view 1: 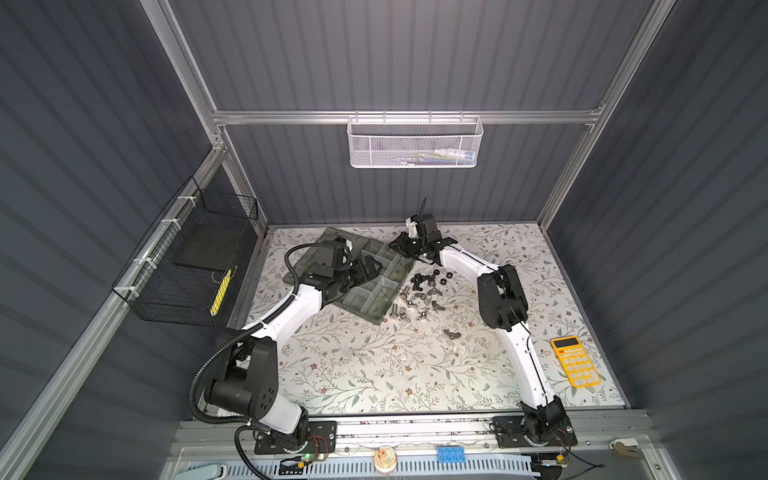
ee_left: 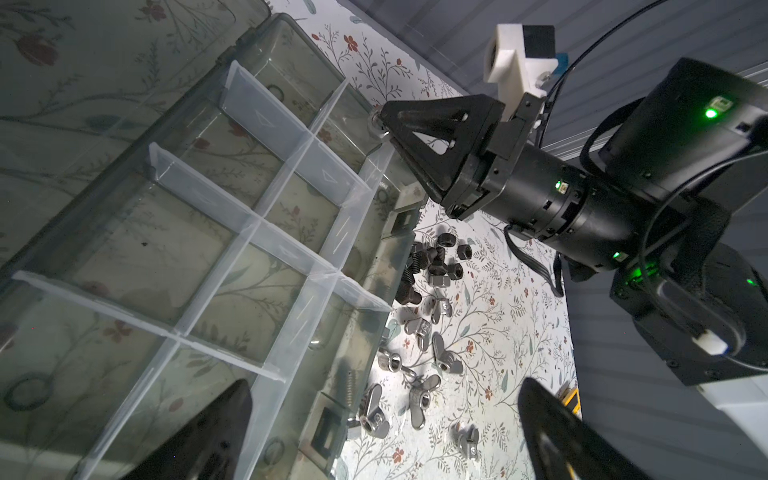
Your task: Sort the screws and nuts into containers
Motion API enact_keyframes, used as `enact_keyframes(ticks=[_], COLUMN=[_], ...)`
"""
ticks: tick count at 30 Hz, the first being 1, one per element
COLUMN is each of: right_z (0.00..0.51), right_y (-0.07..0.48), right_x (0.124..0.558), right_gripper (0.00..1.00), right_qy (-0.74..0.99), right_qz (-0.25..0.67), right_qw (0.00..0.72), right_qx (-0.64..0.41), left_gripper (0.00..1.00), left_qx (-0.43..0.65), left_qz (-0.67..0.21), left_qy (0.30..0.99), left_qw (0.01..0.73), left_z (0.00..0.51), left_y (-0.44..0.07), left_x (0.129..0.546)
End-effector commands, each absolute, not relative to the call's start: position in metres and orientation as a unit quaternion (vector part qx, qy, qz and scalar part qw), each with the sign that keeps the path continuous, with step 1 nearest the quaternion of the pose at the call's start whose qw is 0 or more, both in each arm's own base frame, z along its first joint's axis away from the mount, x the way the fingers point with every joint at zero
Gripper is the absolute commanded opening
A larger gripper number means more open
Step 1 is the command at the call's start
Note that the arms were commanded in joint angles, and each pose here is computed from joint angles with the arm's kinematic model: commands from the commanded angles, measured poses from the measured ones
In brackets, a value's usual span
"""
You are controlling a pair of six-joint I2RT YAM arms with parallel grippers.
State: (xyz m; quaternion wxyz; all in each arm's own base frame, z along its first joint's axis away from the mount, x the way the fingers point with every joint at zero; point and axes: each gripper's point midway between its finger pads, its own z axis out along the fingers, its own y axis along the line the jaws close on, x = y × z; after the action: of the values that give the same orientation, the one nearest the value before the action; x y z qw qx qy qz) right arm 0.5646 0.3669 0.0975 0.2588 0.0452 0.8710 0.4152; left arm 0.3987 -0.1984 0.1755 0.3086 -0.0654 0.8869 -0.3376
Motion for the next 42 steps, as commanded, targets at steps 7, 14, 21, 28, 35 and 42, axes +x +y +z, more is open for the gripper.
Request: enact_keyframes(ticks=[7,14,21,28,35,42], right_z=[0.094,0.106,0.140,0.164,0.170,0.158], right_y=[0.368,0.366,0.354,0.320,0.266,0.205], right_x=[0.565,0.563,0.549,0.522,0.483,0.439], right_gripper=[0.26,0.37,0.52,0.75,0.99,0.99], right_qy=[0.877,0.875,0.869,0.865,0.872,0.886], right_qz=[0.402,0.407,0.403,0.395,0.360,0.306], right_qw=[0.260,0.262,0.288,0.310,0.331,0.346], right_qx=[0.033,0.027,0.008,0.008,0.018,0.044], left_gripper=[1.00,1.00,1.00,1.00,1.00,1.00], left_qx=[-0.056,-0.054,-0.048,-0.010,0.038,0.066], left_qz=[-0.331,-0.331,-0.304,-0.274,-0.255,-0.260], left_qy=[0.891,0.893,0.898,0.906,0.911,0.913], left_qw=[0.305,0.301,0.315,0.322,0.322,0.308], left_z=[0.178,0.177,0.182,0.184,0.185,0.176], left_y=[-0.193,-0.193,-0.186,-0.205,-0.240,-0.269], left_x=[0.389,0.386,0.383,0.377,0.373,0.373])
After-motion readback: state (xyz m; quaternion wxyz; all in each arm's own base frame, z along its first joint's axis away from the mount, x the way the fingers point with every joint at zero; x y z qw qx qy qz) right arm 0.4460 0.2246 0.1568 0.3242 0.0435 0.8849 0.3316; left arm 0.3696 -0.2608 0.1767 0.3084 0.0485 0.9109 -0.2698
